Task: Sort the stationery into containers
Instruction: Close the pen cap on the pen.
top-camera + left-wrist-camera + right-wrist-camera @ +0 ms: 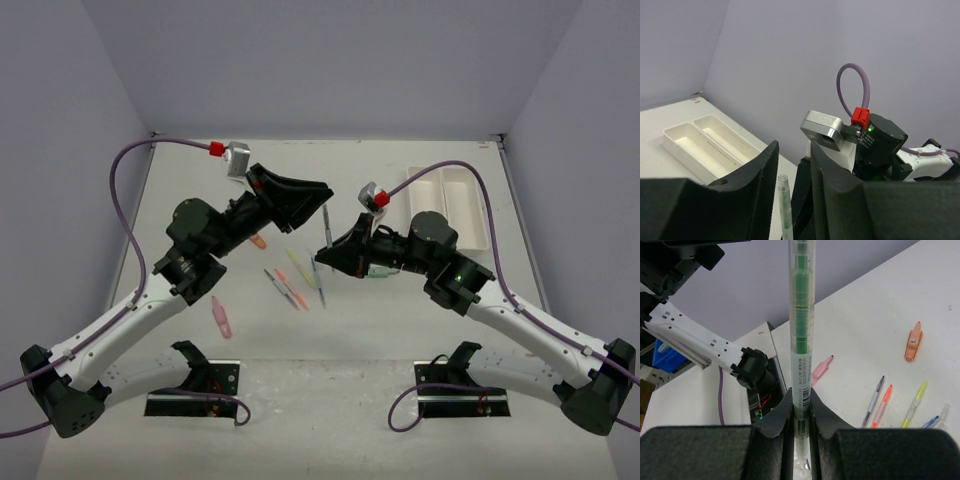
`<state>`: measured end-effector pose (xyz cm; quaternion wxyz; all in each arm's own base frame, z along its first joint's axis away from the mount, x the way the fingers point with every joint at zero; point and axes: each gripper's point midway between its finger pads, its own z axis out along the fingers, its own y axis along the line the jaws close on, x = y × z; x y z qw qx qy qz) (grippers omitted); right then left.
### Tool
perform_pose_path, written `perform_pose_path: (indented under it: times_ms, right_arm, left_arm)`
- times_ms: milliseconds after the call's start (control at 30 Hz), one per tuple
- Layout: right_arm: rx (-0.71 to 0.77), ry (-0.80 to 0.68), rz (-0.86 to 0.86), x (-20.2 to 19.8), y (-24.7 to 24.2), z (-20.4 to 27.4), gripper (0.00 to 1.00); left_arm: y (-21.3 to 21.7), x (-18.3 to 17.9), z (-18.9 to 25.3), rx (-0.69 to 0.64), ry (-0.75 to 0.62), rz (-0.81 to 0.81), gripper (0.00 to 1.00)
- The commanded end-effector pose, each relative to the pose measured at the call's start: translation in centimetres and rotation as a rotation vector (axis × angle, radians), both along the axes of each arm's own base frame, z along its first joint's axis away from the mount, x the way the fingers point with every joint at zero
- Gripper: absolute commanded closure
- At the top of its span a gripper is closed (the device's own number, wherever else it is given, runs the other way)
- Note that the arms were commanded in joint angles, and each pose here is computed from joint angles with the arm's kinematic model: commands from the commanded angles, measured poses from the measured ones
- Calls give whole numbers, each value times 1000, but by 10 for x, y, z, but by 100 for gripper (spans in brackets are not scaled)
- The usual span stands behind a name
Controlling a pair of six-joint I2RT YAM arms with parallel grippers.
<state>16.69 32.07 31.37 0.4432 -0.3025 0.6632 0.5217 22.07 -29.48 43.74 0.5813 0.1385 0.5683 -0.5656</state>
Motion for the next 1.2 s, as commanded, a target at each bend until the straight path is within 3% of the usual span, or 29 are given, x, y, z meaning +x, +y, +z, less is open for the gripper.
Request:
perform_pose_path:
  times_ms: [0, 200, 367, 633, 1033, 1167]
  right_arm:
    - [23, -55, 16, -3, -1, 20, 100]
    - [25, -59, -5, 1, -2, 24, 100]
    - [25, -56, -29, 5, -2, 26, 100]
    - [68, -96, -148, 28, -6, 69, 100]
    - [131, -158, -246, 79, -1, 161, 100]
    - [79, -154, -256, 91, 2, 143, 100]
  left_arm:
    - [-8, 8, -18, 74, 37, 0, 68]
    - [-12, 7, -29, 96, 59, -21, 70]
    - [-15, -1, -32, 100, 55, -65, 100]
    - [-15, -14, -51, 101, 99, -123, 100]
    - [-35, -47, -122, 166, 224, -212, 100]
    - [-24, -41, -123, 186, 235, -133, 100]
